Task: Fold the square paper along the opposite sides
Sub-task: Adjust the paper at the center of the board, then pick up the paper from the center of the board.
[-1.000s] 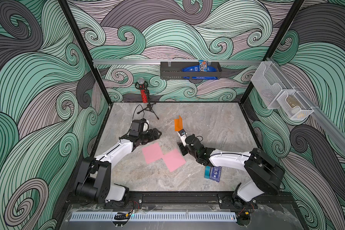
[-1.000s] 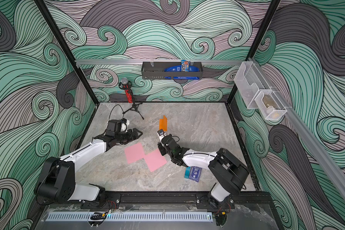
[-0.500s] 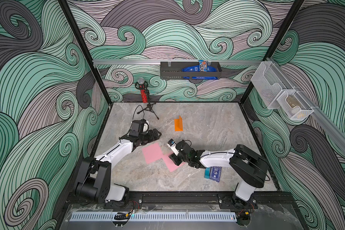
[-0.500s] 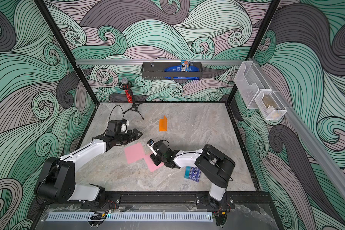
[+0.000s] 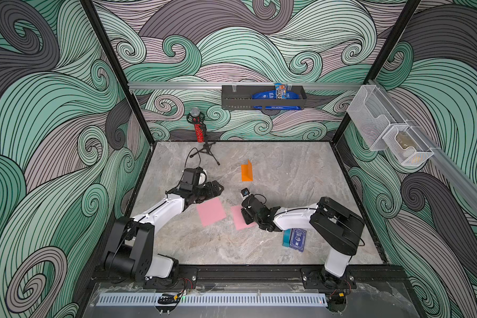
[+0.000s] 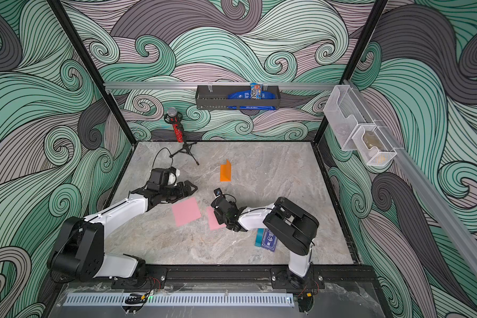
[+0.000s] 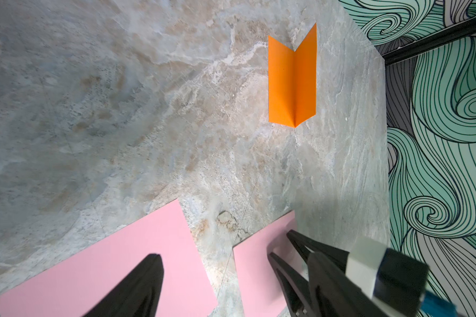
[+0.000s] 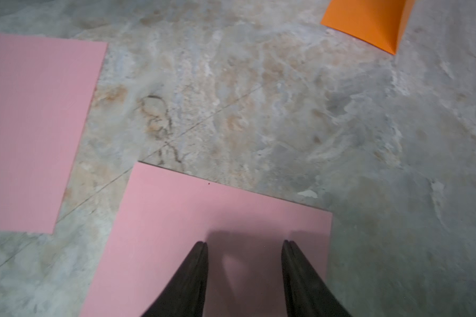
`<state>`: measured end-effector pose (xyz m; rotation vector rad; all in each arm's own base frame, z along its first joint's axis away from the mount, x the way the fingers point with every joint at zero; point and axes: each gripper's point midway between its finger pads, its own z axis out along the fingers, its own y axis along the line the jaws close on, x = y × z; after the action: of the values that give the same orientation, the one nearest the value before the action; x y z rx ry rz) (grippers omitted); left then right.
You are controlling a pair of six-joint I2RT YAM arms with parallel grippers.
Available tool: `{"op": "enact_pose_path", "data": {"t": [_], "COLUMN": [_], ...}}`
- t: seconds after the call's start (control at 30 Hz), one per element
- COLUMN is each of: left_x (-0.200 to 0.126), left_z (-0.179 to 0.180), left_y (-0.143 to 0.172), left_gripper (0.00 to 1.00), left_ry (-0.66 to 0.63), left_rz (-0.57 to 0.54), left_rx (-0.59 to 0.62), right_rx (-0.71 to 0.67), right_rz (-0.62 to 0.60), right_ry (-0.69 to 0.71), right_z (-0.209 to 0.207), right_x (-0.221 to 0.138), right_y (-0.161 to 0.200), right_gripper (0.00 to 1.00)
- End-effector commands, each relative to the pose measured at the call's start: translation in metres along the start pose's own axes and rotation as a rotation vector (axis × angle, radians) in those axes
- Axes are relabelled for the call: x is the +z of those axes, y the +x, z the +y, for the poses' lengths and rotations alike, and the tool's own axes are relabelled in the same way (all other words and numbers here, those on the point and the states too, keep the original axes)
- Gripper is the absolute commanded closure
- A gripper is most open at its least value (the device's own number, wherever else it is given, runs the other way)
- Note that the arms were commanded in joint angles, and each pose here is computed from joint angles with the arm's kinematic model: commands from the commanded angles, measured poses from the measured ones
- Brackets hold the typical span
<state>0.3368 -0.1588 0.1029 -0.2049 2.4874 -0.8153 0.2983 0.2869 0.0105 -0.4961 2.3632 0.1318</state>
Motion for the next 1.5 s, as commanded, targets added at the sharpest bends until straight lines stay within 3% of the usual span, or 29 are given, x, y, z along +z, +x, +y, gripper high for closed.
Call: {"op": "enact_pose_path", "data": {"t": [0.0, 0.2, 0.33, 0.57, 0.93, 1.1, 1.47], "left_x": [0.004, 0.012, 0.023, 0.043, 0.071, 0.078, 0.082], "left_z": [-0.006, -0.023, -0.03, -0.044, -0.045, -0.042, -0.031], "left_y": [0.006, 0.034, 0.067, 0.107, 0.129, 0.129, 0.125], "left_gripper": [0.15, 0.15, 0.15, 0.14, 0.15, 0.18, 0.21], "left_ry": [-0.003, 0.013, 0.011, 0.021, 0.012, 0.004, -0.043], "left_rz": [0.017, 0.087, 0.201, 0.339, 0.438, 0.439, 0.417], "left_rx": [0.031, 0.052, 0.069, 0.107, 0.108, 0.101, 0.104], "right_rx": [0.075, 0.127, 0.185, 0.341, 0.367, 0.364, 0.331], "right_rz": [0.106, 0.031, 0.013, 0.102, 0.237, 0.286, 0.228], "right_ry": [0.149, 0.019, -0.127, -0.325, -0.423, -0.45, -0.556], "right_z": [-0.04, -0.029, -0.032, -0.051, -0.048, -0.042, -0.016], "right_x": [0.002, -0.015, -0.039, -0.053, -0.032, -0.022, -0.024], "right_y": [0.033, -0.017, -0.033, -0.018, 0.027, 0.046, 0.035], "right_gripper": [0.54, 0.51, 0.43, 0.39, 0.44, 0.48, 0.51]}}
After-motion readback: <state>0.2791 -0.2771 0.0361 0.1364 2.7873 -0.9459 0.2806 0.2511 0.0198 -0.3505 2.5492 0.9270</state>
